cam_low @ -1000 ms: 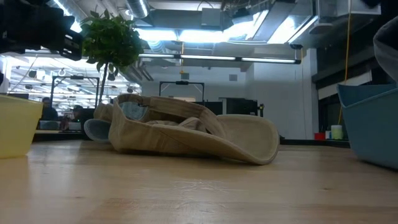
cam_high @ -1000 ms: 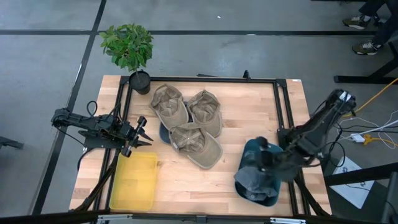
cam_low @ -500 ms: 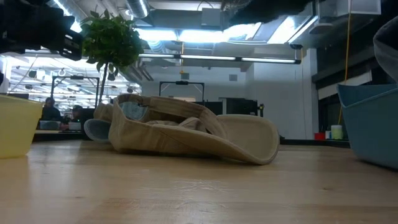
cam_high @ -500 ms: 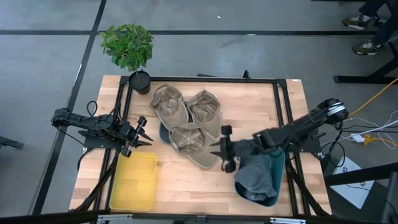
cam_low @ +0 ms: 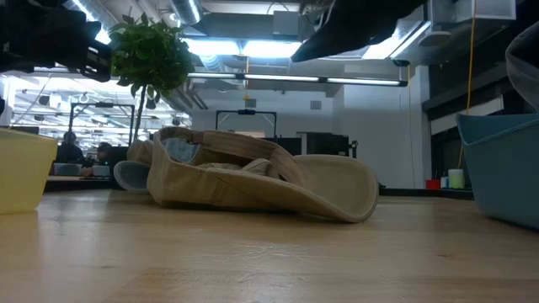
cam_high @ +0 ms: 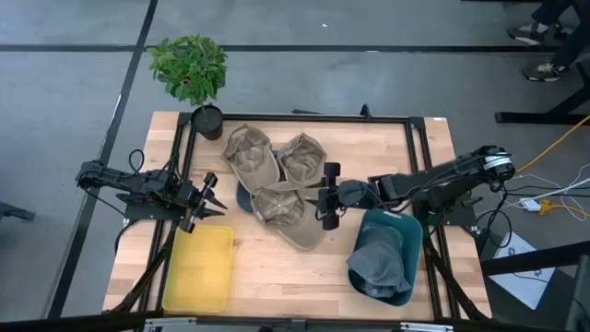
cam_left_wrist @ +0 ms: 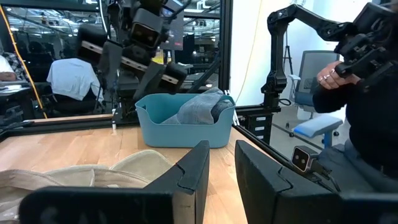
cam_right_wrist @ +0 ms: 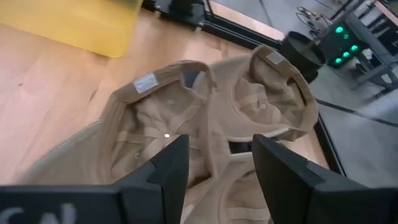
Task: Pick & Place hat
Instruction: Put the bottom brown cap into the yellow bin
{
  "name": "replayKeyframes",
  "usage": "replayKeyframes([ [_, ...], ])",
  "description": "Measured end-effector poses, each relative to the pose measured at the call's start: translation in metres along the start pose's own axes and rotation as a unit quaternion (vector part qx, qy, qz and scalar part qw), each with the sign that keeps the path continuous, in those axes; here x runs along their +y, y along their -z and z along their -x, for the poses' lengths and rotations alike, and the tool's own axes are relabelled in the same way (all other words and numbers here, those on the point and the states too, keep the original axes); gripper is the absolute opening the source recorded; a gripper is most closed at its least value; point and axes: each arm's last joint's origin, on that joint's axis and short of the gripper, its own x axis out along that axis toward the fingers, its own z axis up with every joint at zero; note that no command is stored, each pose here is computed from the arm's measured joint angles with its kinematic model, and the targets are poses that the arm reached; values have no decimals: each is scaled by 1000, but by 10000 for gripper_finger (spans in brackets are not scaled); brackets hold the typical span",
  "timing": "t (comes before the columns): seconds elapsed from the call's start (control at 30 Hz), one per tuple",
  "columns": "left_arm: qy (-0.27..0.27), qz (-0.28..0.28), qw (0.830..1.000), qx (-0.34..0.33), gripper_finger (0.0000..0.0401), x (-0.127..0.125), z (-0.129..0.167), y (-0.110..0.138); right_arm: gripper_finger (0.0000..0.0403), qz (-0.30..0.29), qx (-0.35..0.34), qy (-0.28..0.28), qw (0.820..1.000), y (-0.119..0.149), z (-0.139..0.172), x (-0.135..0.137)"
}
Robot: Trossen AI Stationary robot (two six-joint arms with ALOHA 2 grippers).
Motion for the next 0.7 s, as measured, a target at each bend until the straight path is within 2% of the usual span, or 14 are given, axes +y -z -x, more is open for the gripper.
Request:
replayKeyframes([
  [0.1,0,0,1000,0,72,0,0,0,175,-9,1,-8,1000,2,-3,-7],
  [0.3,-2,2,1000,-2,72,0,0,0,175,-79,4,-45,996,7,-9,-20],
  [0.47,-2,57,998,-11,72,0,0,-2,175,-120,14,-33,992,11,-11,-28],
  [0.7,-4,66,997,-28,72,0,0,-5,175,-157,18,-24,987,13,-13,-34],
])
